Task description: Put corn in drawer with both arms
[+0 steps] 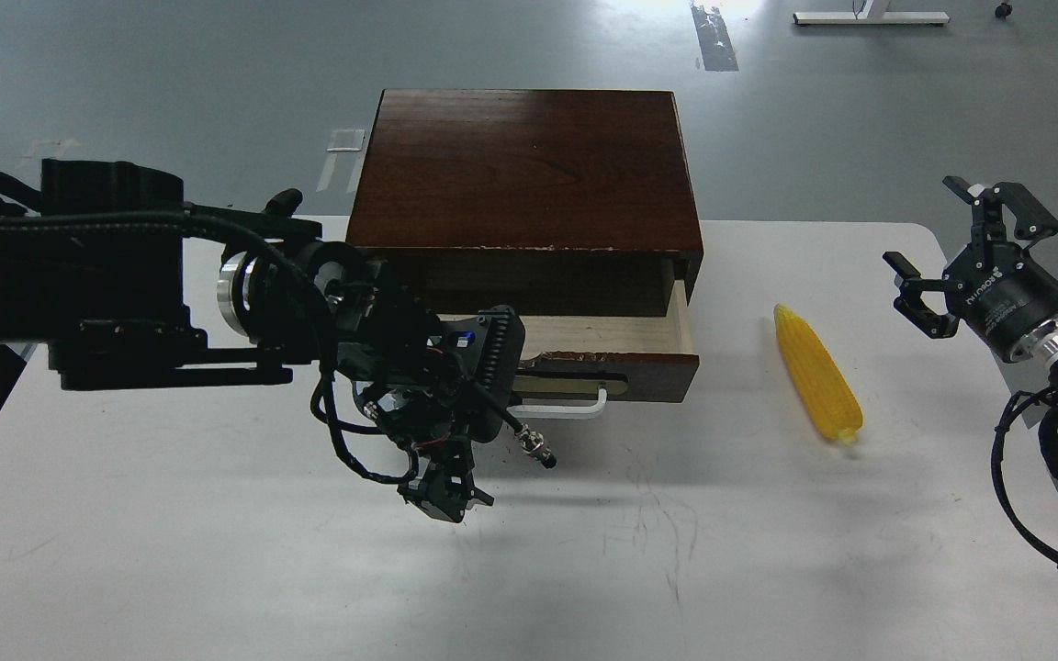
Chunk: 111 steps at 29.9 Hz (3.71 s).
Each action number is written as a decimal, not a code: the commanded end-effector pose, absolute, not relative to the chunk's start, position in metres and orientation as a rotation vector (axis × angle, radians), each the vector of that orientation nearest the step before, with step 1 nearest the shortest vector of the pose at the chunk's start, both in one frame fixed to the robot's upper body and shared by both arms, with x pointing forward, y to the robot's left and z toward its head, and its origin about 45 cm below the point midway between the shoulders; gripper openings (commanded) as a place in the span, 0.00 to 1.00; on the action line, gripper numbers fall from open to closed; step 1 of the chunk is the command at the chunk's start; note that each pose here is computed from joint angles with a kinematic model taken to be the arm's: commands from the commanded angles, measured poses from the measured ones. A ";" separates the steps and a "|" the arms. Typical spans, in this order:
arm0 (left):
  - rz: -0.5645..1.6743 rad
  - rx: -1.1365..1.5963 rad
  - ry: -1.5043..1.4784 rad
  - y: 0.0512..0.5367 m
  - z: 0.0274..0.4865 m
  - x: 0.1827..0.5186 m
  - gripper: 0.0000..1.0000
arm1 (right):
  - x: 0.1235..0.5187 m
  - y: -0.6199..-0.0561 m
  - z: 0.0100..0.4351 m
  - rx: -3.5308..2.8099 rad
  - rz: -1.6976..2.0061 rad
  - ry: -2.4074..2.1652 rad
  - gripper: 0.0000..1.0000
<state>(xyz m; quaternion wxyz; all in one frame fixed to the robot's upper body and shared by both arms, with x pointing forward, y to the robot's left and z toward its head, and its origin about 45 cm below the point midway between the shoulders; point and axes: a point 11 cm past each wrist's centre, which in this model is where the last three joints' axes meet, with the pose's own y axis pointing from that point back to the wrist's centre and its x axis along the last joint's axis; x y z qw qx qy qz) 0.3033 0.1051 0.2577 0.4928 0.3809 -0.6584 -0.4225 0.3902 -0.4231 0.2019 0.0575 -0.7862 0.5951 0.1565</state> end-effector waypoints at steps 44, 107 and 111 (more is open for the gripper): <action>0.081 0.416 -0.898 0.181 0.444 0.344 0.99 | 0.388 -0.430 0.202 -2.375 0.468 1.824 1.00; 1.015 -0.050 0.226 0.384 0.296 0.372 0.99 | 0.368 -0.392 0.132 -4.020 -0.970 0.896 0.68; 1.015 -0.050 0.226 0.384 0.296 0.372 0.99 | 0.367 -0.392 0.131 -4.023 -0.966 0.892 0.52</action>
